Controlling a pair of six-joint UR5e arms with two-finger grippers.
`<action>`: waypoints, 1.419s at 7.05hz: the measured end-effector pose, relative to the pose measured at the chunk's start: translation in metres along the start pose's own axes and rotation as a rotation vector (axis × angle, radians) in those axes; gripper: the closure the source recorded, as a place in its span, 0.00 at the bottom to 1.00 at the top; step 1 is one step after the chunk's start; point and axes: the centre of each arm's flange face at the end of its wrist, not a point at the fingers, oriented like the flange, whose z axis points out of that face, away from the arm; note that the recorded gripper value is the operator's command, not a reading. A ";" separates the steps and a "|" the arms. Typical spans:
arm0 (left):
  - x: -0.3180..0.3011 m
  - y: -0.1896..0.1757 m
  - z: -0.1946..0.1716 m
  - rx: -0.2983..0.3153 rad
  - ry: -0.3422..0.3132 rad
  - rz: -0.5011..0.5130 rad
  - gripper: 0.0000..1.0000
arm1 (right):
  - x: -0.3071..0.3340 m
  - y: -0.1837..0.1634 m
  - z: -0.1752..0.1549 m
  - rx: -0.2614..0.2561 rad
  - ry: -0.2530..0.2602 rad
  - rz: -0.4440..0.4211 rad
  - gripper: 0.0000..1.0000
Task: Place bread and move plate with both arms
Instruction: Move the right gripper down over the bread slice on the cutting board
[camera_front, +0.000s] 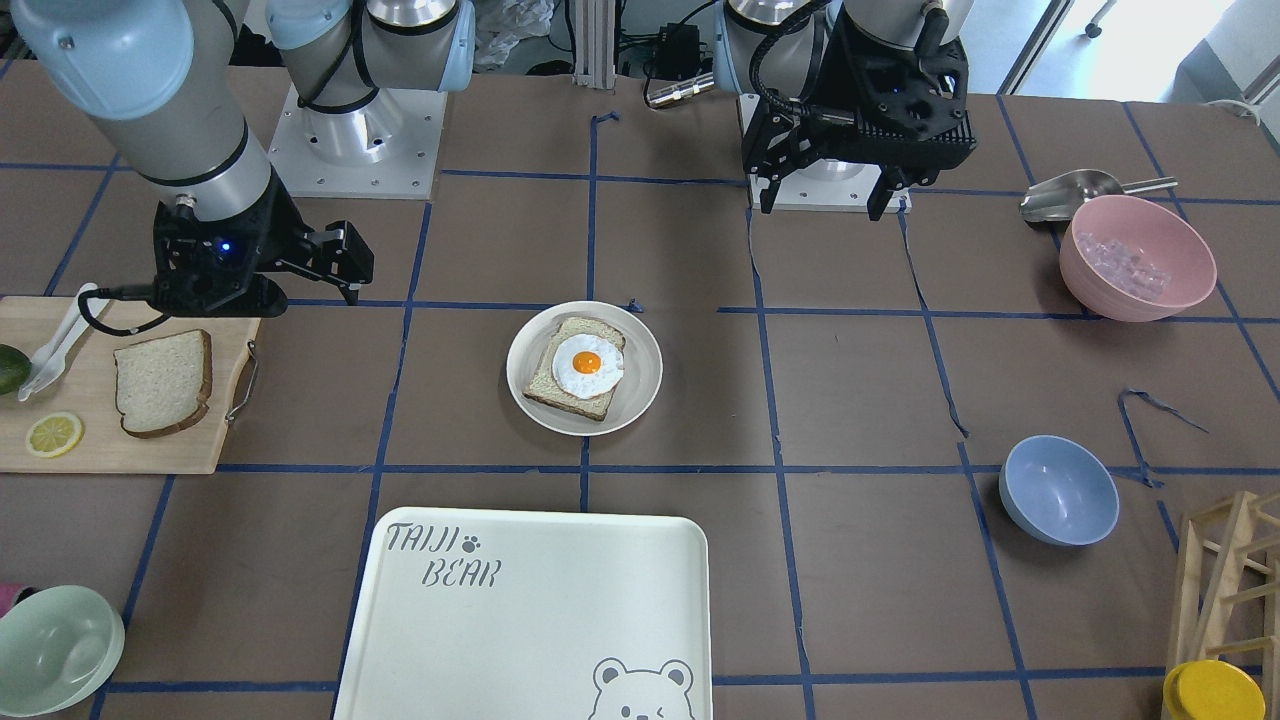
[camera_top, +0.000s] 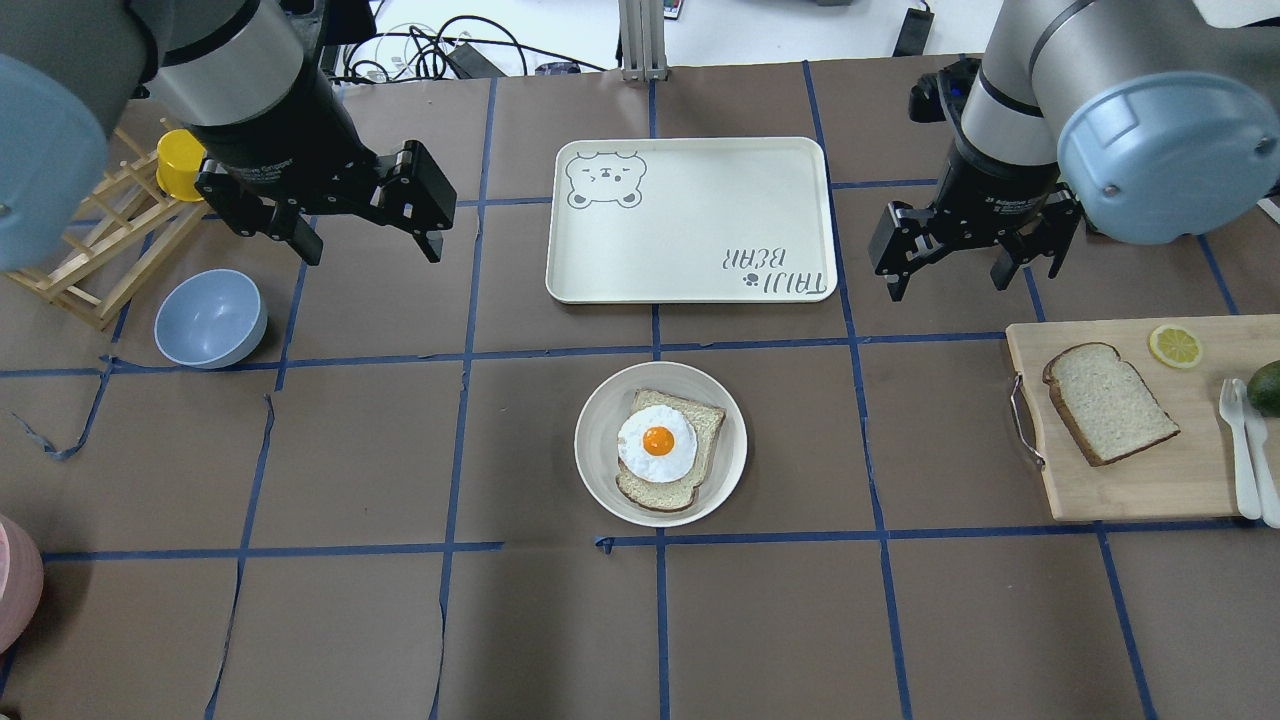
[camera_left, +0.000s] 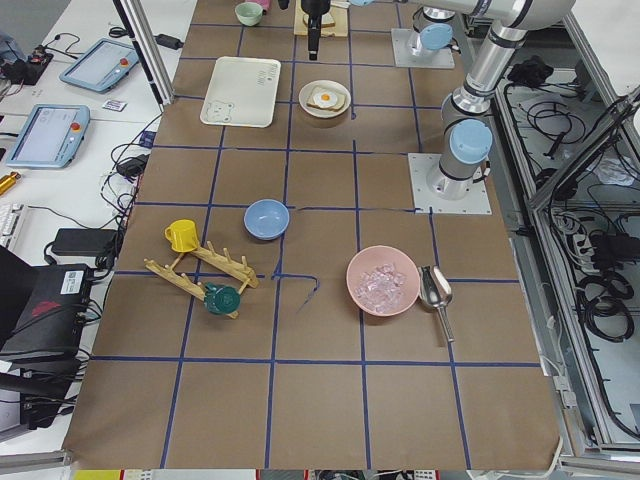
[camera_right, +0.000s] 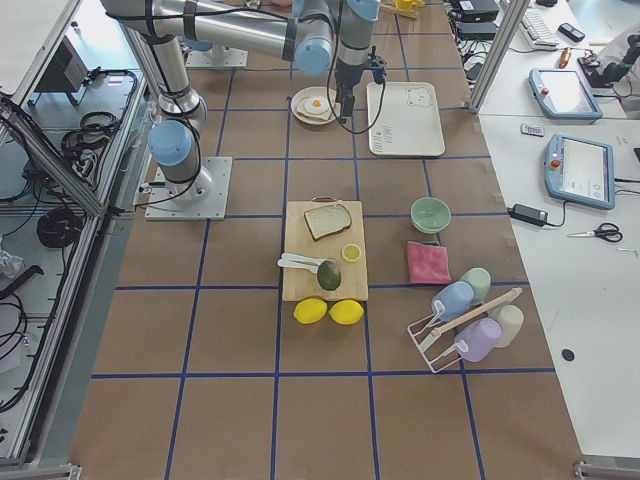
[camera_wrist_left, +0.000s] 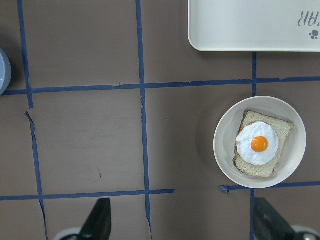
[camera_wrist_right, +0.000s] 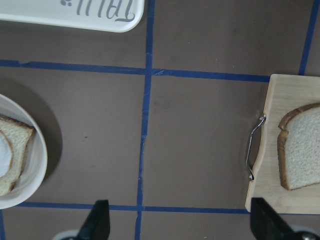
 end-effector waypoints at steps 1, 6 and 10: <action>0.000 0.000 0.000 0.001 0.000 0.000 0.00 | 0.027 -0.012 0.021 -0.007 0.008 -0.021 0.13; 0.000 -0.001 0.001 0.000 0.001 -0.001 0.00 | 0.110 -0.058 0.127 -0.123 0.141 -0.055 0.26; 0.000 -0.001 0.001 0.000 0.001 0.000 0.00 | 0.127 -0.035 0.175 -0.233 0.143 -0.024 0.26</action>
